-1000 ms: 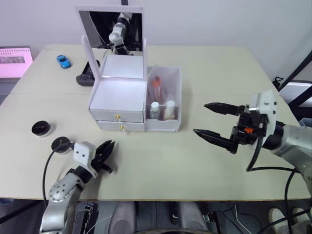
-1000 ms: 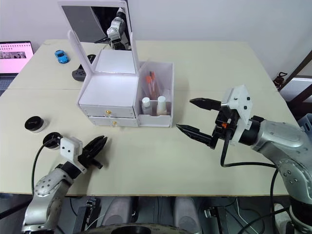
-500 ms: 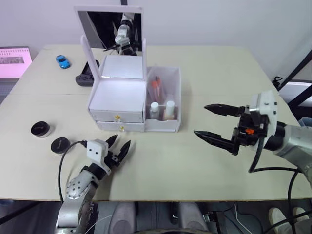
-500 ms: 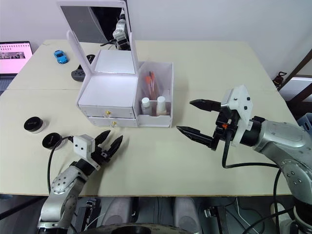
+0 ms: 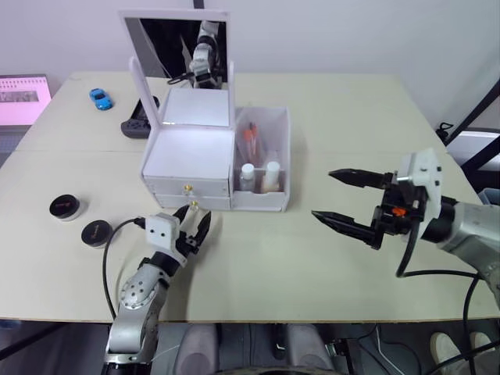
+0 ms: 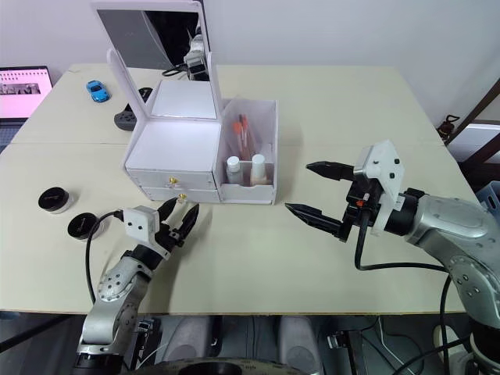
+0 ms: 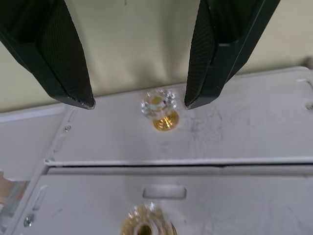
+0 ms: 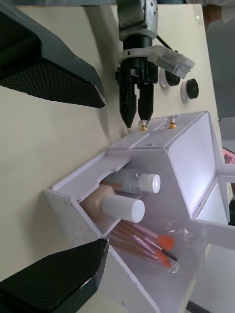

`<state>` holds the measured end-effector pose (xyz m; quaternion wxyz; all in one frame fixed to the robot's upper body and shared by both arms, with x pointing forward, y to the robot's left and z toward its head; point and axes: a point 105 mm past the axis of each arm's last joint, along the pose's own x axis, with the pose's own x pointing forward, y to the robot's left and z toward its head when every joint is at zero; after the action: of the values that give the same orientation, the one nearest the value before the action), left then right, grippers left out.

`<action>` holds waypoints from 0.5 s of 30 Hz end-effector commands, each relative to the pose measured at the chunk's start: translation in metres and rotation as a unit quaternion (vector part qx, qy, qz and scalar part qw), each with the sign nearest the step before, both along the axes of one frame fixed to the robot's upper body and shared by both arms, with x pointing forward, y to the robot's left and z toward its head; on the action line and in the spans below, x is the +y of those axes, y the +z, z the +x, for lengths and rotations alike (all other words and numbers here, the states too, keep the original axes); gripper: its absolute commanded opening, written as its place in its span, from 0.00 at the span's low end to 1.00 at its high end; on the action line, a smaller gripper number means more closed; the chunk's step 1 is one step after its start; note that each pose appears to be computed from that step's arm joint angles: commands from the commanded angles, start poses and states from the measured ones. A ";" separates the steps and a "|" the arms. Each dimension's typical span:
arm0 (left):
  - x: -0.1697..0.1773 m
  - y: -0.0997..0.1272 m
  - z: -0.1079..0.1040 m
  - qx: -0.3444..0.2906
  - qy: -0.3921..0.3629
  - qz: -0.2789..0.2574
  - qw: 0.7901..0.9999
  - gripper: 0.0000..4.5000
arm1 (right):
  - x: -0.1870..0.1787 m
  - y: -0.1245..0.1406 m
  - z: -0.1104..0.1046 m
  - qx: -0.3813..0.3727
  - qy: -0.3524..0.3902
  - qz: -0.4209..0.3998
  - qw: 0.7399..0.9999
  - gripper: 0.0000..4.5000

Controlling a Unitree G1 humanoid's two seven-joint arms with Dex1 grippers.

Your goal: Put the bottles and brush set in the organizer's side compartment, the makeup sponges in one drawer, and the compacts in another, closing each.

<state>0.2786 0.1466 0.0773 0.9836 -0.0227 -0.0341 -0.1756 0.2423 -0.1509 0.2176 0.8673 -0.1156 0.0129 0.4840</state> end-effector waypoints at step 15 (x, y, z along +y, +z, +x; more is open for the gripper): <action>0.017 -0.005 -0.027 -0.015 -0.005 -0.002 1.000 0.05 | 0.009 0.000 0.002 -0.014 0.029 -0.003 0.999 1.00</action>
<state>0.2558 0.1548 0.0670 0.9804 -0.0269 -0.0395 -0.1911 0.2452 -0.1443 0.2098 0.8566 -0.1188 0.0201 0.5017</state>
